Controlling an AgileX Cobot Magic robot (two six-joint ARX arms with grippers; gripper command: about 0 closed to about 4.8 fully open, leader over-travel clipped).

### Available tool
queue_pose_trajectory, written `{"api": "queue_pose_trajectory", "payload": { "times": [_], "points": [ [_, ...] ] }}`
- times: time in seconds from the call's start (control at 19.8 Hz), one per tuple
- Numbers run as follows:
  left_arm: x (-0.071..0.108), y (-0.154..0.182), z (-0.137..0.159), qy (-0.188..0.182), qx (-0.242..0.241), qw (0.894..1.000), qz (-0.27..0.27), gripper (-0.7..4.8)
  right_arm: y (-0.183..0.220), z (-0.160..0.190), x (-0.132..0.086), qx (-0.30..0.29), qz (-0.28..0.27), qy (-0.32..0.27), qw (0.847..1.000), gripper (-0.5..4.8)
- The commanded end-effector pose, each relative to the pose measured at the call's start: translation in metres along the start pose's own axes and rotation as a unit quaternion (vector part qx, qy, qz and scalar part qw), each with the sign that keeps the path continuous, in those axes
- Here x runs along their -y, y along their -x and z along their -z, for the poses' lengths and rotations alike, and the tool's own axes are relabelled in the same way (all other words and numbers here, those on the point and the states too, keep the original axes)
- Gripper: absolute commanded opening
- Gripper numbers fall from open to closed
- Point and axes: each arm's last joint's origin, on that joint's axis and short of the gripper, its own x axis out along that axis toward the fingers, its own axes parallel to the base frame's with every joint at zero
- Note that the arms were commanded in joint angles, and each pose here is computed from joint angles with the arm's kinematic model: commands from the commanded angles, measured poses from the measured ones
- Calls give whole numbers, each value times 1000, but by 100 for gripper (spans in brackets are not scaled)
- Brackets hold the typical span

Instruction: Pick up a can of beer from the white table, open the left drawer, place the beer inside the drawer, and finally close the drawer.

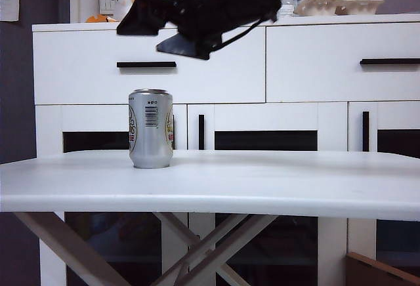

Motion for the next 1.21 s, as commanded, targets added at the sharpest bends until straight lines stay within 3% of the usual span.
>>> {"api": "queue_pose_trajectory", "payload": {
  "times": [0.05,0.81,1.21],
  "points": [
    [0,0,-1,0,4,1000,0,-6,-11,10,4,14,12,5,1000,479],
    [-2,-8,2,3,-10,1000,-1,-6,-54,67,24,-24,31,-12,999,479],
    [-2,-9,2,3,-12,1000,-2,-6,-57,91,26,-78,37,-32,996,479]
  ]
}}
